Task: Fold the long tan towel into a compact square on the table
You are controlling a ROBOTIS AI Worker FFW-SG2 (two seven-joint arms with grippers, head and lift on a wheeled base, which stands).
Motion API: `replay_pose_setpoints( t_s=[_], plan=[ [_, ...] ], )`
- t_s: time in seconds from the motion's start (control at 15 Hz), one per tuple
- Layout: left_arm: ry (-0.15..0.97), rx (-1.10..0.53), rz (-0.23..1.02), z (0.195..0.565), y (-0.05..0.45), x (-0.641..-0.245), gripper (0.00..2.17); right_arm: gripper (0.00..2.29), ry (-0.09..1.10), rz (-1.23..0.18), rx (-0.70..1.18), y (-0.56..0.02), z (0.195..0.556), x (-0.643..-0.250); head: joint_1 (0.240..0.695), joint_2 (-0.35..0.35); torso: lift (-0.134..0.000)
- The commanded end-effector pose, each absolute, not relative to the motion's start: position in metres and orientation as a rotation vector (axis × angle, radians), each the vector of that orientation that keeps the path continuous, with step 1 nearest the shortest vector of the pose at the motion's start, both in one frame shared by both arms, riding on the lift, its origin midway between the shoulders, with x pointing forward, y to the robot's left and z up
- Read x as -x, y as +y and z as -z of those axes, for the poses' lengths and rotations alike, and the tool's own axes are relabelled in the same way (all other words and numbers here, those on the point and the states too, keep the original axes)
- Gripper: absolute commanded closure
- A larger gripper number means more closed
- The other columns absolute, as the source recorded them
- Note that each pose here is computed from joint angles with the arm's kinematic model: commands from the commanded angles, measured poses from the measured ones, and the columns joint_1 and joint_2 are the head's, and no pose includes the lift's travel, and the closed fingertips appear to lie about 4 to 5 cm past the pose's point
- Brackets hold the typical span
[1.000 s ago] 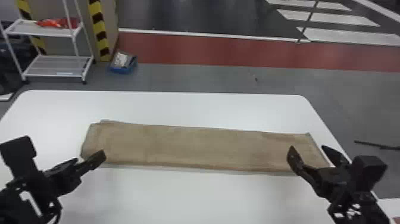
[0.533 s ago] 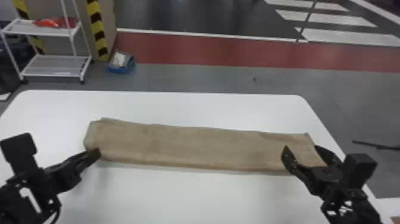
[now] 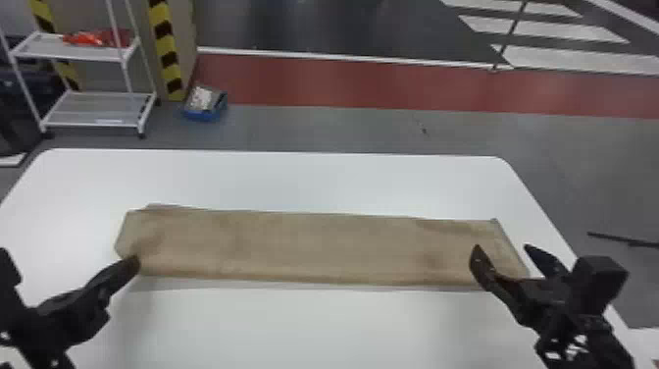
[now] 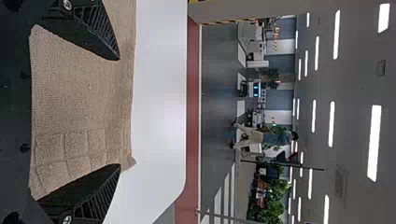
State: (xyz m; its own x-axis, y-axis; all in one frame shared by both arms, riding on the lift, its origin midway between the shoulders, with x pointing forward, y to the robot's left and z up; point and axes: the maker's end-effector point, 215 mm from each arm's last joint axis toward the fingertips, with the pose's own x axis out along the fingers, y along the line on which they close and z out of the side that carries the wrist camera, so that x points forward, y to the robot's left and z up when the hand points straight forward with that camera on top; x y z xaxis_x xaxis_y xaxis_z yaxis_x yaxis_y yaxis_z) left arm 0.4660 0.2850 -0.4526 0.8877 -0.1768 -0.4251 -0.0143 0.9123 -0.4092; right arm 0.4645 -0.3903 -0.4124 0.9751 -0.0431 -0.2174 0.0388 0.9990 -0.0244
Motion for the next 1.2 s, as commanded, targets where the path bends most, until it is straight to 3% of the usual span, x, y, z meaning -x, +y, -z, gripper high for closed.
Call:
replay_pose_setpoints(
  t_s=[0.0, 0.2, 0.27, 0.33, 0.4, 0.8, 1.13],
  plan=[
    [0.456, 0.401, 0.066, 0.453, 0.295, -0.439, 2.15, 0.07, 0.223, 0.042, 0.018, -0.39, 0.415, -0.462, 0.695, -0.13, -0.113],
    [0.447, 0.372, 0.08, 0.449, 0.287, -0.414, 2.14, 0.07, 0.229, 0.044, 0.019, -0.391, 0.418, -0.458, 0.695, -0.12, -0.113],
    [0.442, 0.357, 0.089, 0.442, 0.284, -0.409, 1.61, 0.07, 0.228, 0.044, 0.02, -0.391, 0.418, -0.458, 0.695, -0.122, -0.113],
    [0.433, 0.338, 0.094, 0.435, 0.283, -0.407, 0.36, 0.07, 0.229, 0.043, 0.022, -0.391, 0.419, -0.456, 0.695, -0.125, -0.113],
    [0.448, 0.32, 0.098, 0.433, 0.282, -0.405, 0.0, 0.07, 0.233, 0.045, 0.022, -0.392, 0.42, -0.454, 0.695, -0.131, -0.113],
    [0.622, 0.195, 0.029, 0.466, 0.33, -0.386, 0.03, 0.07, 0.232, 0.055, 0.025, -0.398, 0.421, -0.449, 0.695, -0.138, -0.113],
    [0.491, 0.257, 0.074, 0.416, 0.36, -0.454, 0.03, 0.07, 0.234, 0.041, 0.027, -0.39, 0.422, -0.452, 0.695, -0.067, -0.113]
  ],
)
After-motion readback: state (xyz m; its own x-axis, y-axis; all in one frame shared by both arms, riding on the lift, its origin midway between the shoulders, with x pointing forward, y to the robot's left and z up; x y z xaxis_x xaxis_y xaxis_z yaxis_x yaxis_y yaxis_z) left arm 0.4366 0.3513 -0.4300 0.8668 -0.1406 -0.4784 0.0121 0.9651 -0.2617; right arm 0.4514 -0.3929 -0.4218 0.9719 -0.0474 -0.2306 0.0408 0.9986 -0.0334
